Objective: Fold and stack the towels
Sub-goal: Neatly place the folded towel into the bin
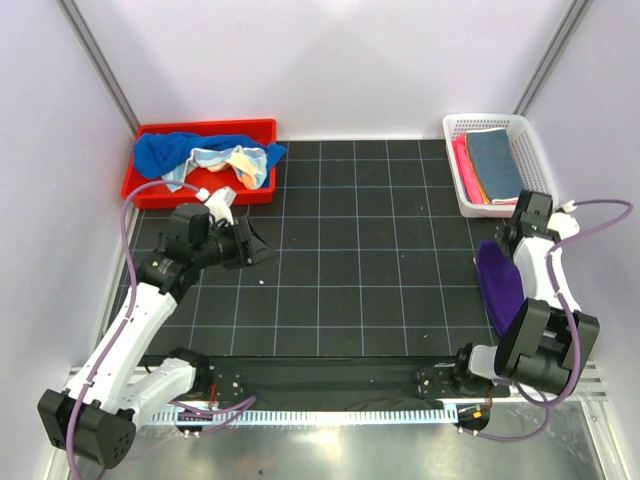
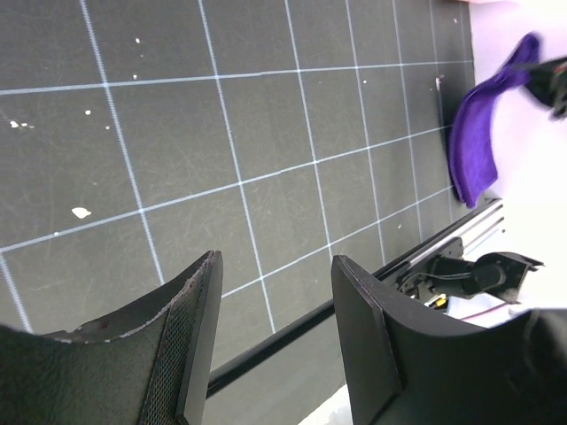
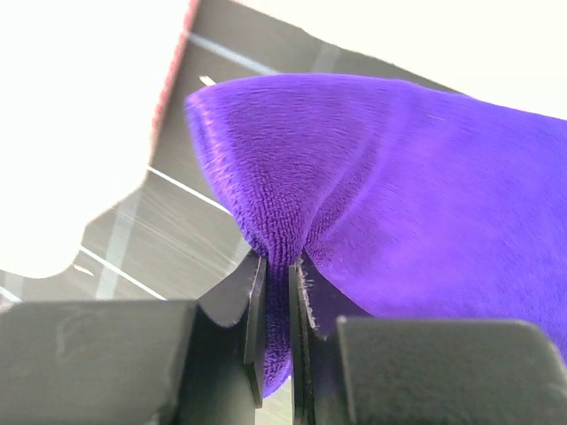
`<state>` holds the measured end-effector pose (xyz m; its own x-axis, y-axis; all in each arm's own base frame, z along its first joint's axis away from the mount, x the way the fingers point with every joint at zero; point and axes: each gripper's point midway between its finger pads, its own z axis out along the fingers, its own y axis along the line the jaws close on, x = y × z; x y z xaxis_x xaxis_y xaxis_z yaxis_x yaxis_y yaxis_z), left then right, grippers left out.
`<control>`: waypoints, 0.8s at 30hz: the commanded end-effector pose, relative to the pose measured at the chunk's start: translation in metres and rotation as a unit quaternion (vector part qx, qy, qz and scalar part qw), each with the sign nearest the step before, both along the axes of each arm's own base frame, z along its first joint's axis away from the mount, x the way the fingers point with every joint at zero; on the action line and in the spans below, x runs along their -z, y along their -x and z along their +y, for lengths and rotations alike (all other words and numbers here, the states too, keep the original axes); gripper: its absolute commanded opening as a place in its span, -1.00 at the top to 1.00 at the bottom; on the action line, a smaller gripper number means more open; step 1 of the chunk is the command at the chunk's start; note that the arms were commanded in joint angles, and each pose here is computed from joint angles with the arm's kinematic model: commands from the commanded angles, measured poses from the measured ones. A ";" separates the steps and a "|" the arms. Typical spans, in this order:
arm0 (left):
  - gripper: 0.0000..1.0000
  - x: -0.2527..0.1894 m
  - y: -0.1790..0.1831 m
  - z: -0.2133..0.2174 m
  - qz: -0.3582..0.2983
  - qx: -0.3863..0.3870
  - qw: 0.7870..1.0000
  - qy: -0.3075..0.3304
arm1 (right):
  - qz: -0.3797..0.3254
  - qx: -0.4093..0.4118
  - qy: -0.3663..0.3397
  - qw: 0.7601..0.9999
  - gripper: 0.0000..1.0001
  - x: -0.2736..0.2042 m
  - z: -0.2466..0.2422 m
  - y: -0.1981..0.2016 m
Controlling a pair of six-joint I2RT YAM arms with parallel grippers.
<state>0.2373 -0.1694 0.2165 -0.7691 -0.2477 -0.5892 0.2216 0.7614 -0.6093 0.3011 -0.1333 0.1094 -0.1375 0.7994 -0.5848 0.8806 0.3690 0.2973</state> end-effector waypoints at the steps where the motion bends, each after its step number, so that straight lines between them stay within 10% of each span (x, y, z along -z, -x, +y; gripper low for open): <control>1: -0.12 -0.003 0.001 0.007 -0.018 0.000 1.000 -0.019 | -0.092 0.022 0.031 0.995 0.98 -0.047 -0.025 -0.047; 24: -0.15 -0.003 -0.008 0.028 -0.025 -0.037 0.998 -0.042 | -0.243 -0.029 0.048 0.968 0.98 -0.123 -0.074 -0.236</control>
